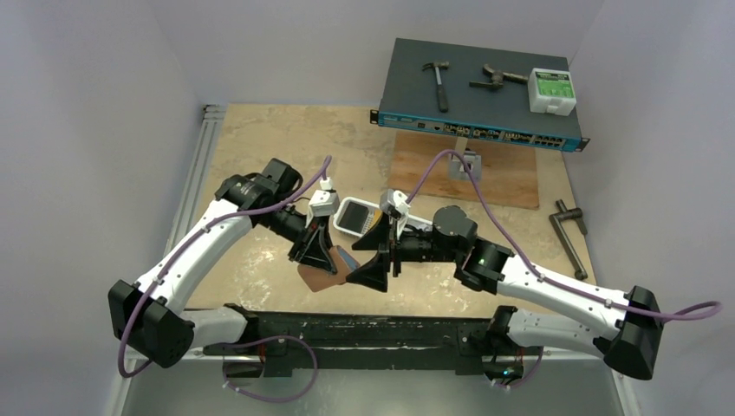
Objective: Put the credit cards into the card holder
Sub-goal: Close the card holder.
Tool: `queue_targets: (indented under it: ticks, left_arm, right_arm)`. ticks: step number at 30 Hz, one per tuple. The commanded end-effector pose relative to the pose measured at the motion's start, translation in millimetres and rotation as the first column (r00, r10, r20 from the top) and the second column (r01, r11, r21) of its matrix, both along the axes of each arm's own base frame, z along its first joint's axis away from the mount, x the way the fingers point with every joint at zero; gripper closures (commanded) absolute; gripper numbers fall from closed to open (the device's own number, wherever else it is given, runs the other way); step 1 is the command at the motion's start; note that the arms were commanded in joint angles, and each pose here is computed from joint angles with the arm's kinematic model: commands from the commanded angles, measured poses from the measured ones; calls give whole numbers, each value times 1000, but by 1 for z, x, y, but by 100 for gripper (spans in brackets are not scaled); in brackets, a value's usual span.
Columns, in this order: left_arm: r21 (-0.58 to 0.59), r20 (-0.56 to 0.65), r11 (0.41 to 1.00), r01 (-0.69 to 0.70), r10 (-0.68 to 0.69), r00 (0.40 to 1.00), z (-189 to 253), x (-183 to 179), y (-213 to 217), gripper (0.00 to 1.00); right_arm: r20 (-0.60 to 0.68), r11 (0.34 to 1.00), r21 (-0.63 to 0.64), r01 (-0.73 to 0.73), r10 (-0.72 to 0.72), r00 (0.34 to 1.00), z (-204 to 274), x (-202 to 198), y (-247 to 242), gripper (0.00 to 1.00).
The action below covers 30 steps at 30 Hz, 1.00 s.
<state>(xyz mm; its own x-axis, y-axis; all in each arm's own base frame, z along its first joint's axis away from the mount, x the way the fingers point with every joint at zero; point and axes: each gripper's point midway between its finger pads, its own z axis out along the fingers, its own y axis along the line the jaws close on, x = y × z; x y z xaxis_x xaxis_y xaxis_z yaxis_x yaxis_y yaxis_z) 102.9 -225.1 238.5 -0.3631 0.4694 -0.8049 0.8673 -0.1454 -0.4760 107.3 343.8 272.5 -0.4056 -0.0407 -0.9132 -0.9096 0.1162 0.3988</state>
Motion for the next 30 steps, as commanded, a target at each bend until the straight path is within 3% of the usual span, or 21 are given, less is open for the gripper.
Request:
queue_targets:
  ticks: [1, 6, 9, 11, 13, 14, 16, 17, 18, 19, 25, 30]
  left_arm:
    - [-65, -91, 998, -4, -2, 996, 6, 4, -7, 100]
    - [-83, -117, 997, 0, -10, 993, 12, 5, -9, 100]
    - [-96, -117, 995, -12, 1, 993, 16, 7, -8, 100]
    - [-103, -115, 994, -21, 9, 993, 18, 8, -7, 100]
    - [-106, -121, 994, -33, 20, 992, 18, 9, -6, 99]
    - [-106, -126, 994, -35, 21, 992, 19, 8, -6, 91]
    - [-103, -123, 994, -39, 26, 992, 18, 7, -5, 59]
    - [-96, -110, 994, -43, 32, 993, 17, 7, -4, 39]
    - [-84, -91, 995, -48, 40, 995, 15, 7, -3, 14]
    - [-69, -70, 996, -55, 50, 996, 12, 7, -1, 4]
    - [7, 117, 986, -166, 164, 979, 6, 24, 22, 0]
    - [148, 252, 959, -240, 198, 947, -6, 38, 49, 0]
  right_arm:
    - [7, 996, 66, -57, 57, 998, 14, -5, 9, 13]
    - [6, 998, 39, -42, 42, 999, 6, 4, 18, 16]
    - [-1, 999, 24, -42, 42, 999, 2, 7, 23, 26]
    - [-12, 999, 23, -39, 39, 999, 1, 8, 25, 39]
    - [-21, 1000, 22, -20, 21, 1000, 0, 12, 26, 63]
    - [-22, 1000, 23, -9, 9, 1000, 1, 14, 27, 77]
    - [-26, 999, 32, 15, -15, 1000, 4, 18, 27, 100]
    - [-34, 999, 30, 18, -17, 999, 4, 18, 26, 100]
    - [-53, 1000, 21, 18, -17, 998, 2, 17, 26, 100]
    - [-70, 1000, -10, 18, -19, 997, -2, 18, 25, 100]
    - [-285, 960, -219, -174, 107, 953, -68, 5, 12, 100]
    - [-497, 829, -421, -368, 129, 858, -143, -13, 0, 100]
